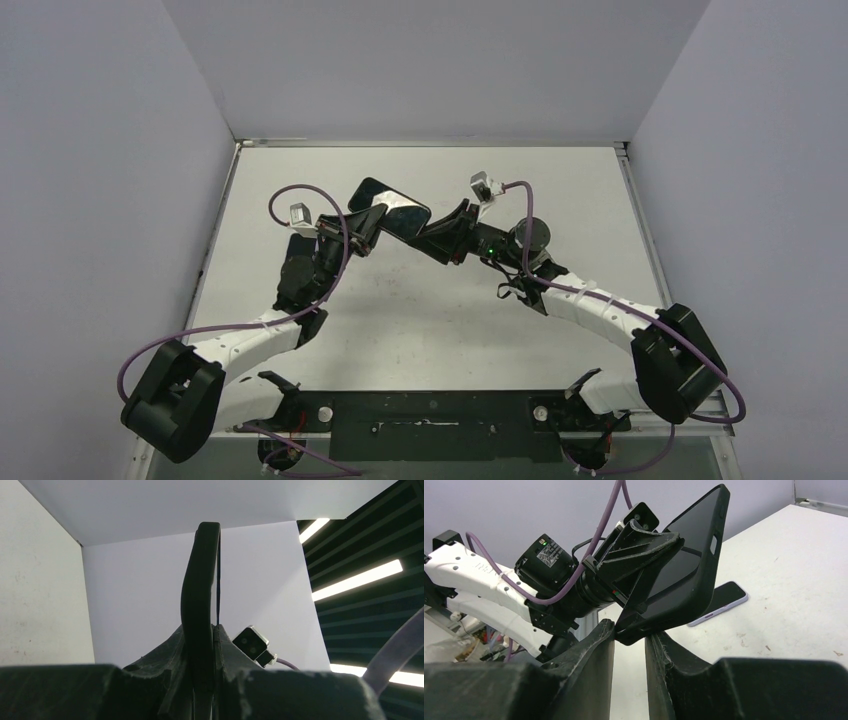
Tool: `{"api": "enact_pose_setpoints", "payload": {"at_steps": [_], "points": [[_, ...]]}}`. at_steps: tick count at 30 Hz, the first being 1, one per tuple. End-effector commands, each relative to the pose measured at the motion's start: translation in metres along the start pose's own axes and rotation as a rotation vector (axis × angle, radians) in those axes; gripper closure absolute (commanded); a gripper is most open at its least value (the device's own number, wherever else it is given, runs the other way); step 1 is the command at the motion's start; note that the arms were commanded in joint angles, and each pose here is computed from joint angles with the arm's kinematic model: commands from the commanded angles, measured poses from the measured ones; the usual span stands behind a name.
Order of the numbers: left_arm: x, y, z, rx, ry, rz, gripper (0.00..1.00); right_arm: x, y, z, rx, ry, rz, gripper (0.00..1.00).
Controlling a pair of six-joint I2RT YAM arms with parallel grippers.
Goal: Take the phone out of the phone case
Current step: Remove the phone case from the phone.
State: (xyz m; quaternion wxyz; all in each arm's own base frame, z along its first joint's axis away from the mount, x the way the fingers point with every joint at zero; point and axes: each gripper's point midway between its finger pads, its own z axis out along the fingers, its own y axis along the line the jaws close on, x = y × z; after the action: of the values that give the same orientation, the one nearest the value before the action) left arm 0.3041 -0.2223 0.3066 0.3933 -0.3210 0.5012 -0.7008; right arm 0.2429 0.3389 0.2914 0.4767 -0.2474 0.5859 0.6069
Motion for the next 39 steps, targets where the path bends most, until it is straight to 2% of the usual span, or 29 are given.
{"api": "enact_pose_setpoints", "payload": {"at_steps": [1, 16, 22, 29, 32, 36, 39], "points": [[0.04, -0.038, -0.001, 0.092, 0.195, -0.027, 1.0, -0.001, 0.011, 0.008, -0.081, 0.026, -0.202, 1.0], [0.05, -0.046, -0.004, 0.099, 0.252, -0.031, 1.0, -0.003, -0.012, 0.014, -0.037, 0.083, -0.463, 1.0], [0.052, -0.047, -0.005, 0.102, 0.263, -0.03, 1.0, 0.001, -0.016, 0.015, -0.034, 0.106, -0.512, 1.0], [0.054, -0.046, -0.007, 0.109, 0.281, 0.005, 1.0, 0.0, -0.032, 0.015, 0.048, 0.122, -0.558, 1.0], [0.052, -0.043, -0.009, 0.109, 0.292, 0.047, 1.0, 0.003, -0.038, 0.009, 0.084, 0.125, -0.547, 1.0], [0.034, -0.033, -0.012, 0.109, 0.294, 0.179, 1.0, 0.013, -0.044, -0.007, 0.107, 0.132, -0.473, 1.0], [0.022, -0.024, -0.014, 0.092, 0.329, 0.281, 1.0, 0.019, -0.041, -0.019, 0.107, 0.139, -0.431, 0.89]]}}
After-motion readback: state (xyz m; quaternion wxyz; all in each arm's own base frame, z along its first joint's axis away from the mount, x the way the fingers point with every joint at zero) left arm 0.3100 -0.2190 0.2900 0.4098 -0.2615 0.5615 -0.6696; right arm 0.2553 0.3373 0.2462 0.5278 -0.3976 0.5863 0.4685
